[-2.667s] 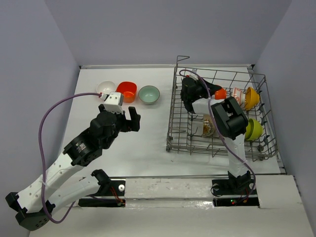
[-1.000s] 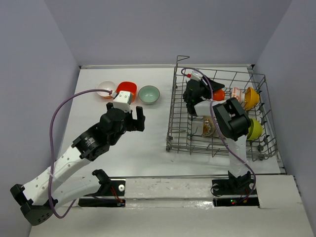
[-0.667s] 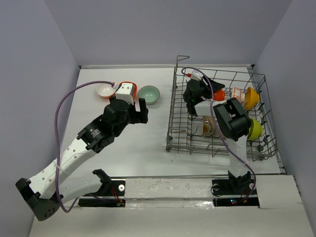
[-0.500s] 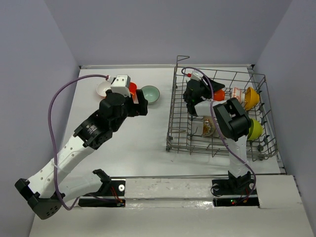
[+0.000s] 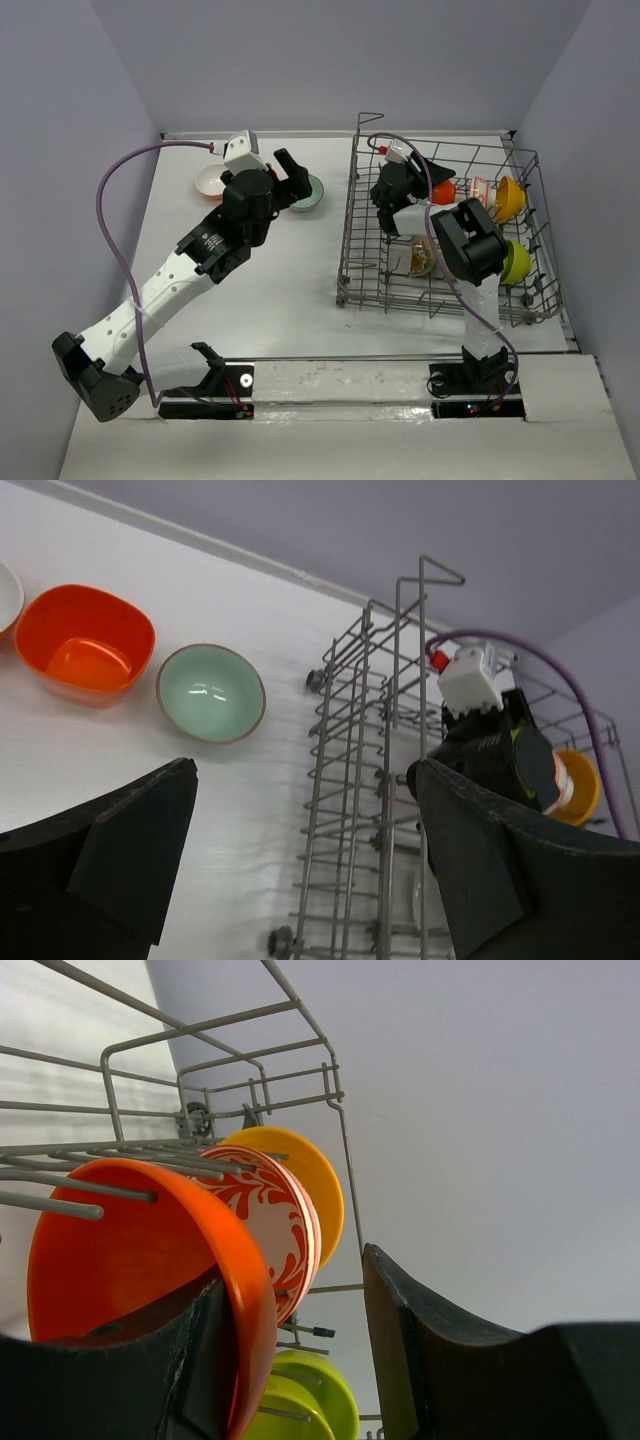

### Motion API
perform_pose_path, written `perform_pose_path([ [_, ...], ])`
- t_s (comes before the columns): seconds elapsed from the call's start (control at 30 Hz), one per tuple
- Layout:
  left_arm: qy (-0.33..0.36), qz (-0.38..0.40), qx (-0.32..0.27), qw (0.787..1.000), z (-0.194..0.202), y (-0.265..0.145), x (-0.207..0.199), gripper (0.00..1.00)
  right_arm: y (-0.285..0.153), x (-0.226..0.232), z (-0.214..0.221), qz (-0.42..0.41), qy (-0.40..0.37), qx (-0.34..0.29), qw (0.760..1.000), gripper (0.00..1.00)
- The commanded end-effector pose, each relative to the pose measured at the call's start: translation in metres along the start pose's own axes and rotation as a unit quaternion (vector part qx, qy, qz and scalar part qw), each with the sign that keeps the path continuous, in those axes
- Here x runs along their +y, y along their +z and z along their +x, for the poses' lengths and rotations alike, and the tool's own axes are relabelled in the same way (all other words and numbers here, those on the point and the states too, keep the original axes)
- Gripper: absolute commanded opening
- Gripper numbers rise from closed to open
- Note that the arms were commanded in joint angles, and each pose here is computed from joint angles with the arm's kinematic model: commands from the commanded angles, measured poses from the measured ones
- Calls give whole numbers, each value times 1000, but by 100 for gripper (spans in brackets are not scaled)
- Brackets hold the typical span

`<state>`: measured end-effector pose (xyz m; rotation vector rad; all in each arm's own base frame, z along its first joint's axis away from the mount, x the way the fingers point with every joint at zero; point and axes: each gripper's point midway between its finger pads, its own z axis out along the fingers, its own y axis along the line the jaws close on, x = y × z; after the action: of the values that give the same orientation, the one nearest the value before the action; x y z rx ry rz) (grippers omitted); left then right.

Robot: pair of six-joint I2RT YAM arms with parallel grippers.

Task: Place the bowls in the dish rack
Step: Insert the bowl into the dish rack.

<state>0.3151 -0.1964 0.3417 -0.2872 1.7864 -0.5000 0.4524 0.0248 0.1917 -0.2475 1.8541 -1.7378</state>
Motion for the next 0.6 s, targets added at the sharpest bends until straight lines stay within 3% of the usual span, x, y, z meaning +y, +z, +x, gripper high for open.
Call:
perform_pose_path([
  [0.0,-136,-30,-123,983,-40,21,-6,99,-11,-27,16,7,91,71,993,53],
  [0.23,-208,-38,-201,956,-59,45,-41,99,-11,-34,14,6,99,70,993,53],
  [0.3,-179,-37,-208,961,-44,45,-65,99,-11,-33,14,5,101,72,992,52],
  [0.33,-200,-39,-236,950,-59,40,-75,99,-12,-33,14,4,103,75,992,53],
  [0.57,-131,-23,-234,963,-24,73,-125,99,-16,-34,16,-1,107,75,991,52],
])
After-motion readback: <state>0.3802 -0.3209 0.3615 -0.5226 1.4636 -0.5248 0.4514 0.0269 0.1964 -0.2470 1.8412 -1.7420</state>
